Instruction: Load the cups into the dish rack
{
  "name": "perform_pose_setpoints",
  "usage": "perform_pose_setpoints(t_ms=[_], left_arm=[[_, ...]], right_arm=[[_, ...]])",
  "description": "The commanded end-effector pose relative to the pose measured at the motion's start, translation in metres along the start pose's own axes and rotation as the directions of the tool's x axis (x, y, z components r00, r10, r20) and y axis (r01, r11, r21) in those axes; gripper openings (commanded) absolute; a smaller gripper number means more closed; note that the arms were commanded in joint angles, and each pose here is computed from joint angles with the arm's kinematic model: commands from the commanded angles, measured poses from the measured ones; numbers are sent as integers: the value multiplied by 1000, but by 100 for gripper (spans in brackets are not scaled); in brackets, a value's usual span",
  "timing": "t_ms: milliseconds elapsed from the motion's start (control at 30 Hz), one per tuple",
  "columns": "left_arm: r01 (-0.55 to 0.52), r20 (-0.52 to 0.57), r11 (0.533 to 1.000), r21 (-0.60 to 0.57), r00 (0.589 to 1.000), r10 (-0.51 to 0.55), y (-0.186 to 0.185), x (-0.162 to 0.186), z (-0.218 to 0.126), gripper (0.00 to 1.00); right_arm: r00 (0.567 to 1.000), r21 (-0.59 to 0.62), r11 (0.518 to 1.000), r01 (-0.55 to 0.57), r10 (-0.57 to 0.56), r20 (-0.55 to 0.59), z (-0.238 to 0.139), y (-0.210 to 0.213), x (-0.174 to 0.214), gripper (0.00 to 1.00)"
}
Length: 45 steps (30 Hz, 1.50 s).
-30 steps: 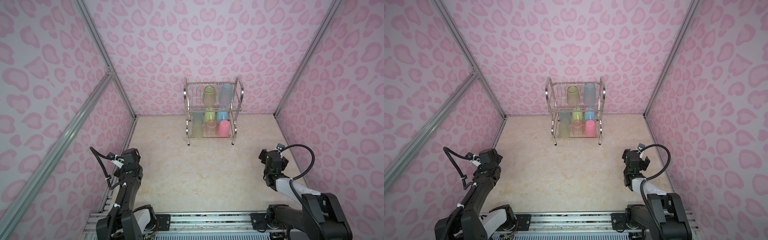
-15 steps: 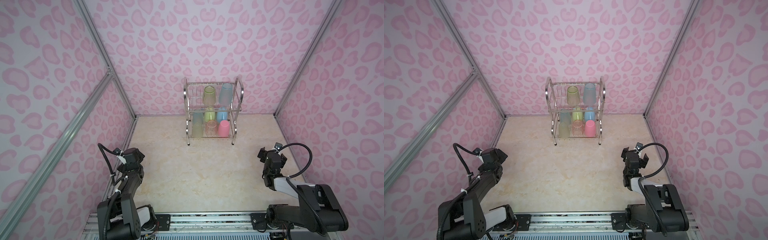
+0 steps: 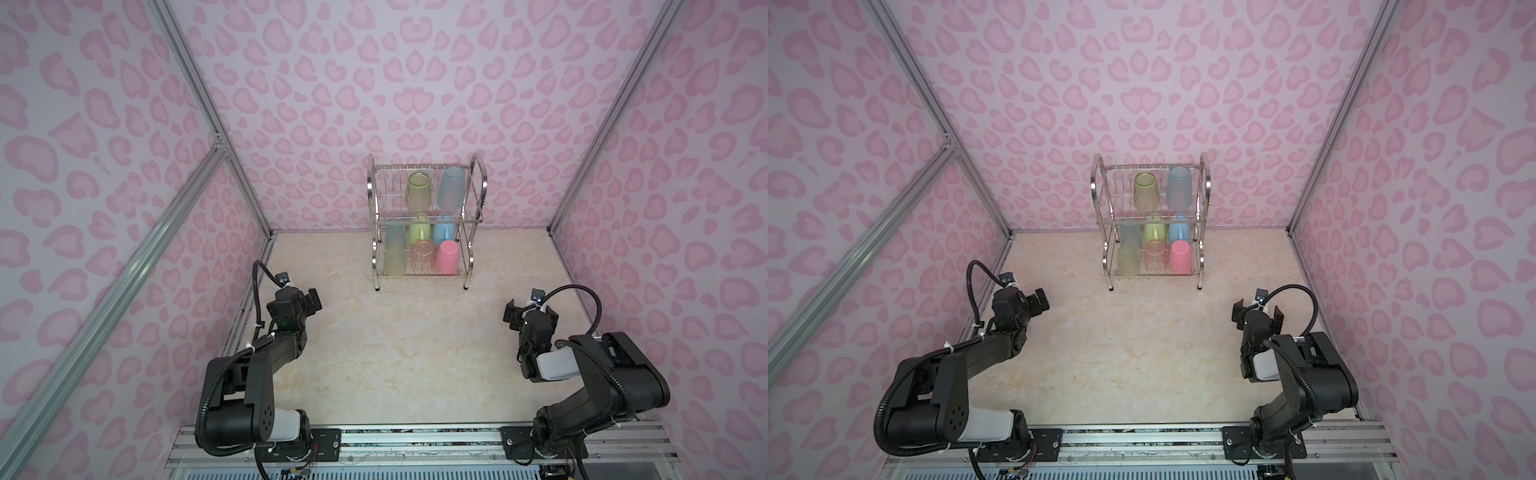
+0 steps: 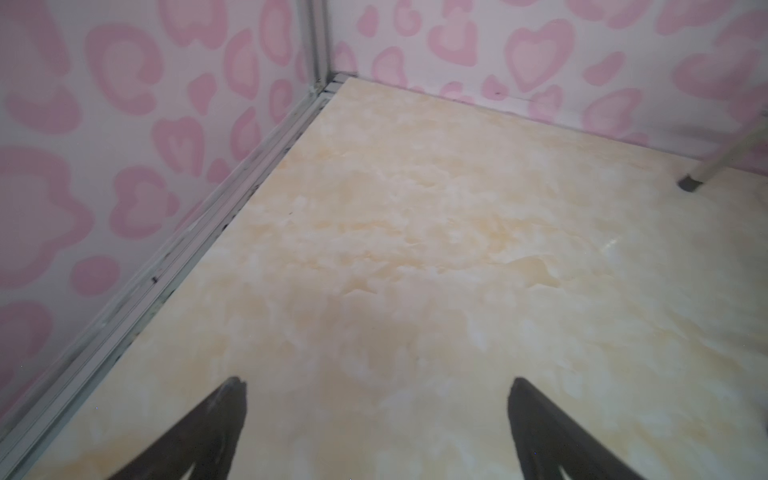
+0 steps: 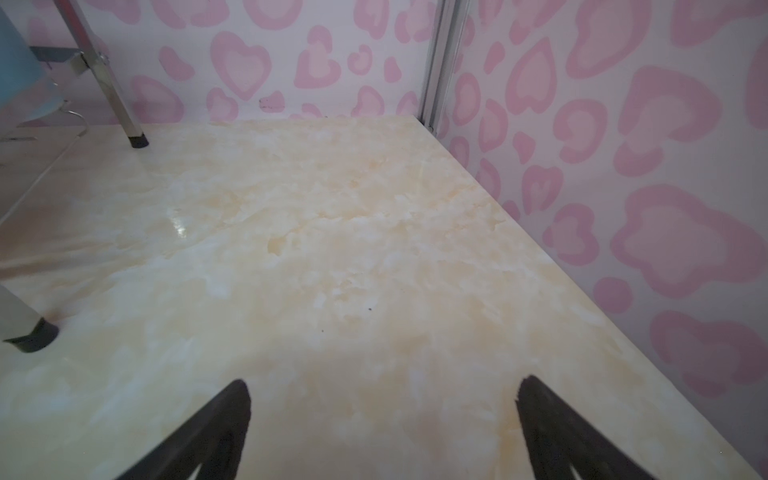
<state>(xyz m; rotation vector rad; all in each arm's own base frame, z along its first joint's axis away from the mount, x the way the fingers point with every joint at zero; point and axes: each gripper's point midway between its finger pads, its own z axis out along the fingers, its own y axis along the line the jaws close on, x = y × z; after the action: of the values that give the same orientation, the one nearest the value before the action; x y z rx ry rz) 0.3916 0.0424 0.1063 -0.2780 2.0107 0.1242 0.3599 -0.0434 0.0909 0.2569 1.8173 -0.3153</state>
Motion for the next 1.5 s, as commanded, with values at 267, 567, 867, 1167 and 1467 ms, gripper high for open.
perform_pose_setpoints(t_ms=[267,567,867,1167,1467], left_arm=[[-74,210,992,102,976,51,-21,-4,-13,100],[-66,206,991,114,978,42,-20,-5,-12,98],[-67,208,991,115,977,42,-20,-6,-13,98],[-66,209,991,115,977,41,-20,-6,-13,98],[-67,202,991,115,978,43,-20,-6,-11,98]], right_arm=[[993,6,1000,-30,29,112,-3,-1,-24,99],[1000,-37,999,-17,18,21,17,8,-19,99],[1000,-37,999,-16,17,23,16,8,-19,99],[1000,-37,999,-17,18,26,16,8,-19,99],[999,-37,999,-17,18,28,16,8,-20,99]])
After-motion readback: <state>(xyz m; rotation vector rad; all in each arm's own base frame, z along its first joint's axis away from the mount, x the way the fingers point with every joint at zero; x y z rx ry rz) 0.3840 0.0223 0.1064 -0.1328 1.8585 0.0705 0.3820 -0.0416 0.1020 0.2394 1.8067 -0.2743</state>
